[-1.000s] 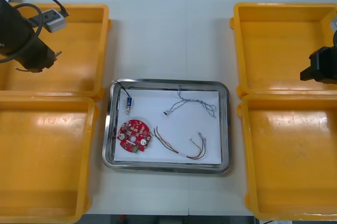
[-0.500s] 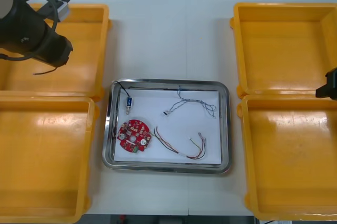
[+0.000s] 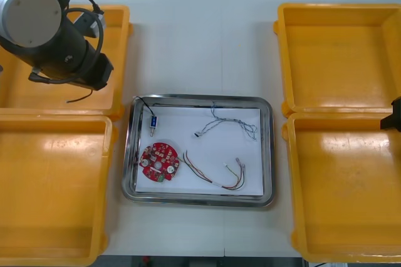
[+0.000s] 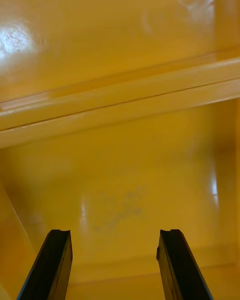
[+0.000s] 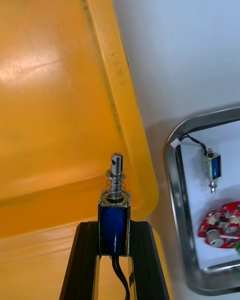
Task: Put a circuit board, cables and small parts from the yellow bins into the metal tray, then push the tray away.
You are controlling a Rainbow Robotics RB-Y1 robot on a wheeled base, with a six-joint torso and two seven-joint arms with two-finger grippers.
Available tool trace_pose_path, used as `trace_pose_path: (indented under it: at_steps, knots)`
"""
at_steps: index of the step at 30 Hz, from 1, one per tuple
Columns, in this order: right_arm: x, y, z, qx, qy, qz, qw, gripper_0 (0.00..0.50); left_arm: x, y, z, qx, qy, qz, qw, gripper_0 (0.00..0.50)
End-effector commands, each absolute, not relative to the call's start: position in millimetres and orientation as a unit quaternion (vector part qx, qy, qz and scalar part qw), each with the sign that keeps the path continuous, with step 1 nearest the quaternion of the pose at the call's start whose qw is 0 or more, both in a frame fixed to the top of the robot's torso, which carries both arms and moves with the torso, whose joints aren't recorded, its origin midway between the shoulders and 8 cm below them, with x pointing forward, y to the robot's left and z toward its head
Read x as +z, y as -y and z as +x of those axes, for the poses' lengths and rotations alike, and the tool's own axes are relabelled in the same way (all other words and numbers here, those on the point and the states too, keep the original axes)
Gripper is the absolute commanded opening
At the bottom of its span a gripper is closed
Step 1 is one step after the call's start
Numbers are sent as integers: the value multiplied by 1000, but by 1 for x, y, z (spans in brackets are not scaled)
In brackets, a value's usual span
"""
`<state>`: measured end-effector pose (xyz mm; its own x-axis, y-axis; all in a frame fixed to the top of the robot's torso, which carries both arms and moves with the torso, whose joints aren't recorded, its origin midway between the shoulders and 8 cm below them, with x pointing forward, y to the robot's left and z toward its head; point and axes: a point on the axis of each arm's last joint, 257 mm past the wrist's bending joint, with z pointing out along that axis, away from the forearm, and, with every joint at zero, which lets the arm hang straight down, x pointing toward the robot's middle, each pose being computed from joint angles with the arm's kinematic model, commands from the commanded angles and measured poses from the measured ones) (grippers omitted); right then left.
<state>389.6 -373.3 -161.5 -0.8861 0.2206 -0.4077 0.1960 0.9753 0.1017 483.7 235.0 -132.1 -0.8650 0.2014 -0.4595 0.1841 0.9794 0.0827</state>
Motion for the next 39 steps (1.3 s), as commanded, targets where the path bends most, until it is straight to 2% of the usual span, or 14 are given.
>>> trace_pose_path:
  at_steps: [1, 3, 8, 17, 27, 34, 39]
  knots:
    - [-153, 391, 380, 8, -967, 128, 222, 500, -119, -200, 486, 24, -958, 99, 266, 0]
    - [-154, 393, 378, 4, -966, 129, 223, 500, -125, -196, 485, 33, -960, 88, 265, 0]
    - [-155, 393, 377, 5, -967, 129, 221, 500, -136, -185, 482, 34, -962, 73, 260, 0]
    - [-155, 392, 377, 4, -967, 128, 220, 500, -153, -156, 483, 26, -960, 59, 274, 0]
    - [-156, 390, 377, 7, -969, 121, 218, 500, -162, -140, 487, 32, -954, 60, 293, 0]
    - [-158, 388, 376, 8, -969, 118, 216, 500, -164, -116, 486, 7, -952, 42, 304, 0]
    - [-158, 388, 377, 8, -969, 119, 217, 500, -164, -107, 483, -1, -951, 40, 308, 0]
